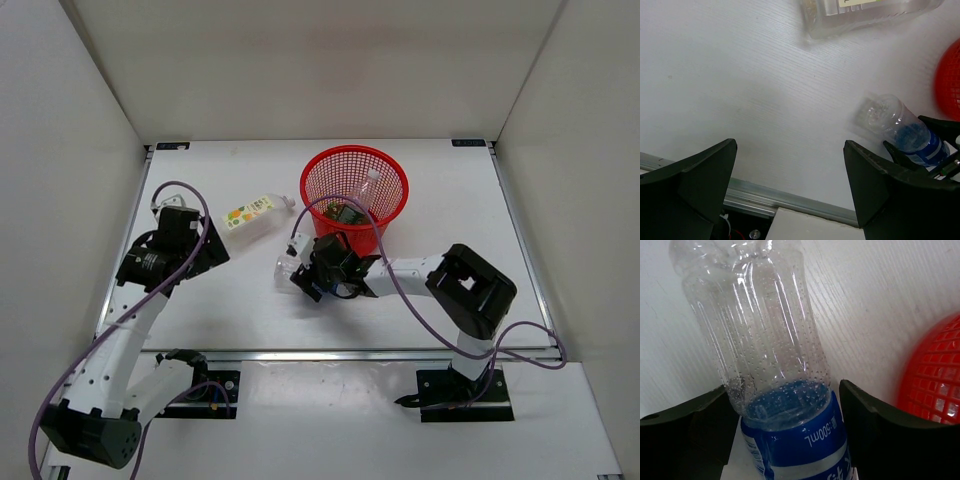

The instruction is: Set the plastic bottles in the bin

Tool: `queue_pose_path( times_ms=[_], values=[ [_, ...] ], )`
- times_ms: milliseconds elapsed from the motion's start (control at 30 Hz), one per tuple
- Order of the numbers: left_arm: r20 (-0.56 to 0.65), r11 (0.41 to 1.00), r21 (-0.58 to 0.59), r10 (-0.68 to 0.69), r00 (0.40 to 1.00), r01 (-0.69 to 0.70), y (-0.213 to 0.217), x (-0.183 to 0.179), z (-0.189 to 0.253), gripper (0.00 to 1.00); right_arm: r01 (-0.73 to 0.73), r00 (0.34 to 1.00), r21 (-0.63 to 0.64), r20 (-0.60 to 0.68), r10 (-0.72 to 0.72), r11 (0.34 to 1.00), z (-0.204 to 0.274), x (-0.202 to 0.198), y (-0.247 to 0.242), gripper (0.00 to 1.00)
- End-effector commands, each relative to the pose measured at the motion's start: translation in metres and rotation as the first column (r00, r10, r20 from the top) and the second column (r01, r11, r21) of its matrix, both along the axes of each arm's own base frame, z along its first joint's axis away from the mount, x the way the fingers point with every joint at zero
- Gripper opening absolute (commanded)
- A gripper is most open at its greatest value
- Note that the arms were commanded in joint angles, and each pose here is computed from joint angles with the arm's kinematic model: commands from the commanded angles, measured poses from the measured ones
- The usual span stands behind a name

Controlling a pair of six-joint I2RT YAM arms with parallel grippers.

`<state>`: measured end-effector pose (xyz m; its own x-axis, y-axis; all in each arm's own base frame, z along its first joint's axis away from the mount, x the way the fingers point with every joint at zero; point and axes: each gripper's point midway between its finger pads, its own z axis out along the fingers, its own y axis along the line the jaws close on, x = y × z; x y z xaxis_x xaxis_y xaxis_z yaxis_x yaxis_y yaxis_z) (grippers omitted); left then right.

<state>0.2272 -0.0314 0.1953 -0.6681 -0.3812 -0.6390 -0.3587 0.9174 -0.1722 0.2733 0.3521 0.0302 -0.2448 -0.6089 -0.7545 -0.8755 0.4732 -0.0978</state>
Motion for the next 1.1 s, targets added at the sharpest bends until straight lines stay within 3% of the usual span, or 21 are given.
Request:
queue_pose_path(
  times_ms=[0,67,133,167,367,533,633,733,800,833,967,1067],
  values=[
    [0.008,1.000,0.004,-0.021,1.000,0.021,-0.001,0.005,0.008,0.99,-0.008,1.000,0.057,0.010,0.007,0.998,0.022,-0.004,0.013,0.69],
    [0.016,0.999,0.002,-0.040,0.999,0.040,-0.004,0.011,0.010,0.98,-0.020,0.999,0.097,0.032,0.017,0.995,0.039,-0.013,0.017,0.53],
    [0.009,0.999,0.004,-0.050,0.999,0.050,-0.006,0.016,0.008,0.99,-0.033,0.999,0.156,0.045,0.027,0.987,0.056,-0.026,0.019,0.27],
    [0.007,0.998,0.012,-0.060,0.998,0.060,-0.007,0.023,0.009,0.98,-0.045,0.998,0.199,0.053,0.035,0.979,0.072,-0.032,0.020,0.24],
    [0.037,0.980,0.016,-0.201,0.979,0.200,-0.031,0.063,0.025,0.99,-0.182,0.983,0.507,0.067,0.172,0.842,0.192,-0.070,0.023,0.25],
    [0.058,0.933,-0.018,-0.357,0.932,0.359,-0.057,0.122,0.034,0.99,-0.225,0.971,0.625,0.205,0.121,0.748,0.292,-0.061,0.000,0.25],
    [0.099,0.858,-0.041,-0.506,0.857,0.512,-0.079,0.158,0.035,0.99,-0.190,0.976,0.690,0.211,0.057,0.699,0.327,-0.034,-0.025,0.26],
    [0.090,0.782,-0.029,-0.618,0.781,0.622,-0.097,0.190,0.029,0.99,-0.030,0.983,0.732,0.146,-0.114,0.680,0.340,0.025,-0.069,0.31],
    [0.013,0.744,0.010,-0.668,0.744,0.668,-0.104,0.207,0.010,0.99,0.012,0.982,0.741,0.119,-0.148,0.672,0.346,0.048,-0.086,0.35],
    [-0.002,0.686,0.059,-0.727,0.687,0.726,-0.112,0.214,0.013,0.99,0.054,0.984,0.742,0.074,-0.161,0.669,0.338,0.060,-0.092,0.35],
    [-0.059,0.630,0.076,-0.771,0.635,0.773,-0.112,0.240,0.003,0.99,0.153,0.976,0.732,-0.006,-0.218,0.664,0.316,0.102,-0.112,0.44],
    [-0.043,0.587,-0.005,-0.809,0.586,0.809,-0.117,0.256,-0.010,0.98,0.190,0.973,0.726,-0.049,-0.226,0.661,0.308,0.116,-0.120,0.80]
  ],
)
